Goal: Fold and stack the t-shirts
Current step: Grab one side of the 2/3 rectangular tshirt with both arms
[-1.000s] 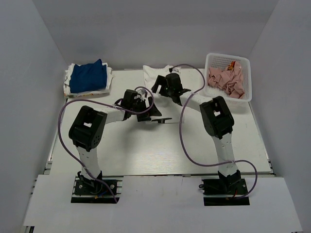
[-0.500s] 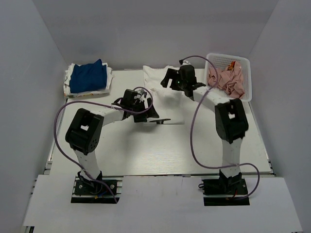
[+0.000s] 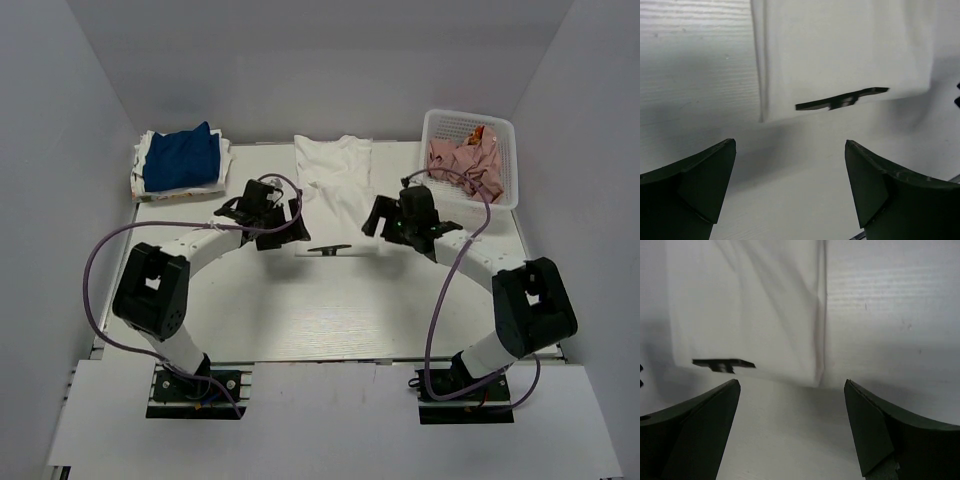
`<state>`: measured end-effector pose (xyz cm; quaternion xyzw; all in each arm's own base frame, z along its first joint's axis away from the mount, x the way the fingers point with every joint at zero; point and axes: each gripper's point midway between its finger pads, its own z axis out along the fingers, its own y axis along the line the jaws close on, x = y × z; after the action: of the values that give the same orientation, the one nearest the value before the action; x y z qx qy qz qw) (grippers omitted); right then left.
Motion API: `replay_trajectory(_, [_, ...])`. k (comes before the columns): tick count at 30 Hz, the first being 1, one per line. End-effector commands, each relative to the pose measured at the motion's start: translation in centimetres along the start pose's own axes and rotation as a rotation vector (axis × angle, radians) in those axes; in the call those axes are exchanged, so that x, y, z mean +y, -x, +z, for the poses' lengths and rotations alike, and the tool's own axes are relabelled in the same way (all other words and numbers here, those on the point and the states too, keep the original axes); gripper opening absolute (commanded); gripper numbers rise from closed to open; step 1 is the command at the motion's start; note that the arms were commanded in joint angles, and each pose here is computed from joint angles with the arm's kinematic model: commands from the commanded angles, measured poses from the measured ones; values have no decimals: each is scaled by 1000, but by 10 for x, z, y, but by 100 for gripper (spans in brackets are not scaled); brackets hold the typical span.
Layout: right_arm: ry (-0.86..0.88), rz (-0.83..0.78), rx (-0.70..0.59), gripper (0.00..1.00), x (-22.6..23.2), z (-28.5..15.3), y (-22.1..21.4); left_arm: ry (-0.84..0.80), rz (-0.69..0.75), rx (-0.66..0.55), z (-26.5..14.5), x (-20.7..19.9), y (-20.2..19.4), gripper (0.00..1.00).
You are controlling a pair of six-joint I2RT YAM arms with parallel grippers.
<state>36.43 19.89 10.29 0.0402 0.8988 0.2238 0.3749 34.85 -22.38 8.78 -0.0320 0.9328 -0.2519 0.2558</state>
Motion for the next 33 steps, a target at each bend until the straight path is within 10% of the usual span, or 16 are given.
replay_trajectory(1, [-55,47,73,90,-18,-4,-25,77,5,37,8,16,-10,100])
replay_trajectory(6, [-25,74,203,90,-24,12,-63,86,1,112,37,27,-25,100])
replay_trajectory(12, [-12,114,212,80,-28,35,-65,65,-10,167,55,27,-34,76])
replay_trajectory(23, [15,148,198,0,-26,36,-63,-68,-18,228,63,12,-51,0])
replay_trajectory(33, [41,129,237,0,-18,-26,-83,-174,57,169,1,-17,-62,0])
